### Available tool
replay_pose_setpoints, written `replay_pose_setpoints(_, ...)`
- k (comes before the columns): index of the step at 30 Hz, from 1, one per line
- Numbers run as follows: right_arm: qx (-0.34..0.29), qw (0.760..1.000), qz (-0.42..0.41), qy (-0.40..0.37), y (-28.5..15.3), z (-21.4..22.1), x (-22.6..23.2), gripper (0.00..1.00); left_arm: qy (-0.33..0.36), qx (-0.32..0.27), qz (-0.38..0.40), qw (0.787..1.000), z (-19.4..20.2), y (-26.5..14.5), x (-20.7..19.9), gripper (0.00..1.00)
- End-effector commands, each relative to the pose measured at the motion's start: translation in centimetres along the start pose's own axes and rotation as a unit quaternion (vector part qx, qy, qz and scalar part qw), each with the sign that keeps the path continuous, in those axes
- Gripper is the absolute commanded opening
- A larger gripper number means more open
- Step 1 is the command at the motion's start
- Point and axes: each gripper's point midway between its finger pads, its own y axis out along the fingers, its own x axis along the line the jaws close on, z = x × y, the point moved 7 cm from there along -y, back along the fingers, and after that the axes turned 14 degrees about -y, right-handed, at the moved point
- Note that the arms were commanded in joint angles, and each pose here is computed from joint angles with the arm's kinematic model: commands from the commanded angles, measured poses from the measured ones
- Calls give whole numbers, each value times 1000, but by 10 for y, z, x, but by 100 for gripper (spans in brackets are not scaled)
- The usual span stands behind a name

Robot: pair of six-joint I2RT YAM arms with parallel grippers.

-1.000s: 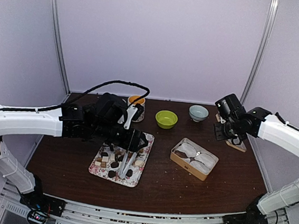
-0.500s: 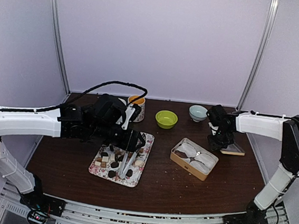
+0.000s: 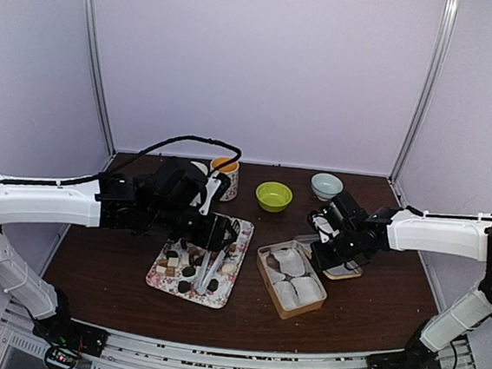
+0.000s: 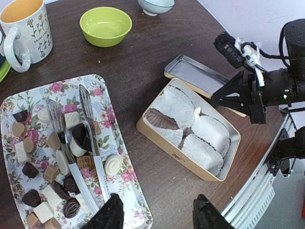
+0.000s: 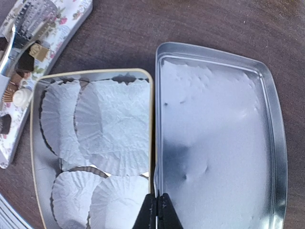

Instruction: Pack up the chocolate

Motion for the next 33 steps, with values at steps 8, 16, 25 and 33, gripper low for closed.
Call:
replay_pose_setpoints(8, -34, 996, 76, 16, -11, 5, -17, 0, -7, -6, 11, 1000, -2, 1, 1, 52)
replay_pose_setpoints(16, -72, 997, 12, 1, 13, 11, -4, 3, -21, 8, 22, 999, 6, 11, 3, 52)
replay_pose_setpoints(25, -74, 997, -7, 23, 20, 29, 0, 19, -23, 11, -32, 999, 12, 13, 30, 54)
replay_pose_setpoints(33, -74, 996, -15, 54, 9, 38, 0, 25, -7, 23, -81, 996, 23, 20, 48, 55)
